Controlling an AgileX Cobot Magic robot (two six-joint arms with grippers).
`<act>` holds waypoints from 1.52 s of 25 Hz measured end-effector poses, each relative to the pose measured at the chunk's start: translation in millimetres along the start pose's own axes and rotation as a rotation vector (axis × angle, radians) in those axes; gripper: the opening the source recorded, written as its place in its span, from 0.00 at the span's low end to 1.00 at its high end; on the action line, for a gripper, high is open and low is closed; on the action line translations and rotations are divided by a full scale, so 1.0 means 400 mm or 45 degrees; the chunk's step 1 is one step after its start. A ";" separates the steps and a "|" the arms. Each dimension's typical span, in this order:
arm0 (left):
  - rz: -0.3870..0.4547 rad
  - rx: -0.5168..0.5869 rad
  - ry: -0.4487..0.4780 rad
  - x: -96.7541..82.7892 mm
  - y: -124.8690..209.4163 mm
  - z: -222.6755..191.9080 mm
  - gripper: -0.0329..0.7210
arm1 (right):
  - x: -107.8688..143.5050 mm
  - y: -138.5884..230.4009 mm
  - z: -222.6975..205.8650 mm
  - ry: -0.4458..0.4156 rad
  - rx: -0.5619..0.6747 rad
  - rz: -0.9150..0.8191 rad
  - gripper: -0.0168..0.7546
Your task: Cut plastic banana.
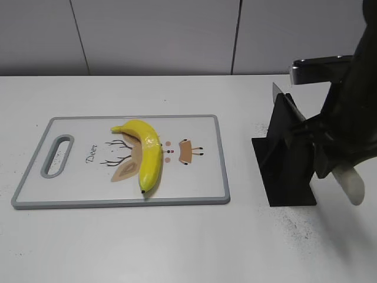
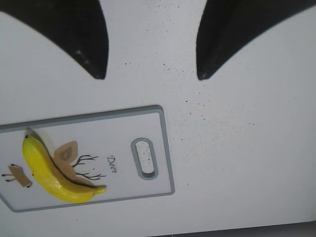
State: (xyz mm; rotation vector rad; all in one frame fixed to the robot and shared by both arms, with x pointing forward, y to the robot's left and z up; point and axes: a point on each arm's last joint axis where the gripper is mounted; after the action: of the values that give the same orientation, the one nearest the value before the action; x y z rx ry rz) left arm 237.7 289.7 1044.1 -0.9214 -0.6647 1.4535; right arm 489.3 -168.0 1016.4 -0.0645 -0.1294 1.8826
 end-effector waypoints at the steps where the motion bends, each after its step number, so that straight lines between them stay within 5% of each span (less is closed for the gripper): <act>1: 0.000 0.000 0.000 0.000 0.000 0.000 0.76 | -0.001 0.006 0.017 -0.004 -0.023 0.000 0.24; 18: 0.000 0.000 0.000 0.000 0.000 0.000 0.74 | -0.006 0.028 0.256 -0.052 -0.383 0.036 0.23; 28: -0.042 -0.030 0.014 -0.010 -0.055 0.021 0.73 | 0.001 -0.015 0.356 0.026 -0.539 0.494 0.23; 38: -0.292 0.152 0.055 -0.022 -0.221 -0.076 0.73 | 0.024 -0.145 0.289 0.097 -0.464 0.937 0.23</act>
State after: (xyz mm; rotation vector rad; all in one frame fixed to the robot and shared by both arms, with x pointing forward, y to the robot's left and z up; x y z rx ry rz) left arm 309.8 286.7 1104.1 -0.7562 -0.6231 1.2517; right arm 528.3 -147.7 1138.2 -0.4884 -0.4424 2.5616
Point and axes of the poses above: a point on each arm's last joint axis where the gripper is mounted, z pointing back along that axis away from the gripper, x along the wrist's bending axis when the last joint is at zero, y = z × x, and after that the axes turned 13 degrees about z, right-handed
